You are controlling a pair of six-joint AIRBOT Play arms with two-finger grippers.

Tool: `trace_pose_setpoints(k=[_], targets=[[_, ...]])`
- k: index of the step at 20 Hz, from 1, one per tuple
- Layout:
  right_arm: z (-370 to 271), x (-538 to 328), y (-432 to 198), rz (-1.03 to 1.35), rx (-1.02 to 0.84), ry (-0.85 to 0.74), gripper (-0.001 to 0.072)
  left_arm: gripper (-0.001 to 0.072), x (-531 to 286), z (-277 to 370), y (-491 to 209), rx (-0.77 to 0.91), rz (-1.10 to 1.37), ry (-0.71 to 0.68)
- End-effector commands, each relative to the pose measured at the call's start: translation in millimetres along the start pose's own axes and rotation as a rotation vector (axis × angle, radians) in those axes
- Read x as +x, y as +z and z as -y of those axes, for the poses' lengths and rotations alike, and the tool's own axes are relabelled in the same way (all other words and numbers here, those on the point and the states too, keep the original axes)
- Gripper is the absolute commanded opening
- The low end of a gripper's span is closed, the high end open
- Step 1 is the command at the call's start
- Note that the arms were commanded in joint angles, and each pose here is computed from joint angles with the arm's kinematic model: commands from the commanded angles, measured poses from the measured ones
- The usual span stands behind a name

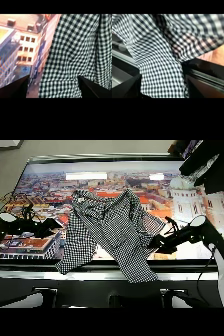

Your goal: Fold the clothes and pants, and hang the long-sleeved shirts on hangers.

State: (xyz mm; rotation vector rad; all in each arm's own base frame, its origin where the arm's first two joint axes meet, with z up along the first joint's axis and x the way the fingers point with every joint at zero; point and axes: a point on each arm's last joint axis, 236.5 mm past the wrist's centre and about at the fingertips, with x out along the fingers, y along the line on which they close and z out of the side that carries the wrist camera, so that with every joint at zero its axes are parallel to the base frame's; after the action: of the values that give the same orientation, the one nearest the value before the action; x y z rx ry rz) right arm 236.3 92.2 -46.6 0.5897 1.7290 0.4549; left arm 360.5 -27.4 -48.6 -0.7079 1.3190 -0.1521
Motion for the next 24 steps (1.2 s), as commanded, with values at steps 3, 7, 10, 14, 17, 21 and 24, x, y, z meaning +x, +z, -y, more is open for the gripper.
trace_pose_setpoints(k=[3, 7, 10, 14, 17, 21, 24], targets=[[17, 40, -26, -0.032, 0.073, 0.03, 0.0626, 0.0713, 5, -5, -7, 0.012, -0.002, -0.003], [10, 59, -44, -0.065, 0.126, 0.11, 0.0626, 0.0713, 6, -5, -6, 0.01, -0.003, -0.002], [8, 66, -46, -0.056, 0.135, 0.135, 0.0554, 0.0713, 12, -6, -9, -0.007, -0.024, -0.013], [-6, 64, -33, -0.004, 0.14, 0.198, 0.0077, 0.0713, 33, 0, -22, 0.004, -0.091, -0.016], [-21, 60, -24, 0.029, 0.144, 0.267, 0.0031, 0.0713, 53, 6, -37, 0.029, -0.154, -0.011], [-26, 58, -20, 0.044, 0.15, 0.291, 0.0031, 0.071, 71, 9, -48, 0.046, -0.2, 0.0], [-43, 50, -10, 0.092, 0.134, 0.357, 0.003, 0.0017, 75, 9, -48, 0.044, -0.204, 0.003]])
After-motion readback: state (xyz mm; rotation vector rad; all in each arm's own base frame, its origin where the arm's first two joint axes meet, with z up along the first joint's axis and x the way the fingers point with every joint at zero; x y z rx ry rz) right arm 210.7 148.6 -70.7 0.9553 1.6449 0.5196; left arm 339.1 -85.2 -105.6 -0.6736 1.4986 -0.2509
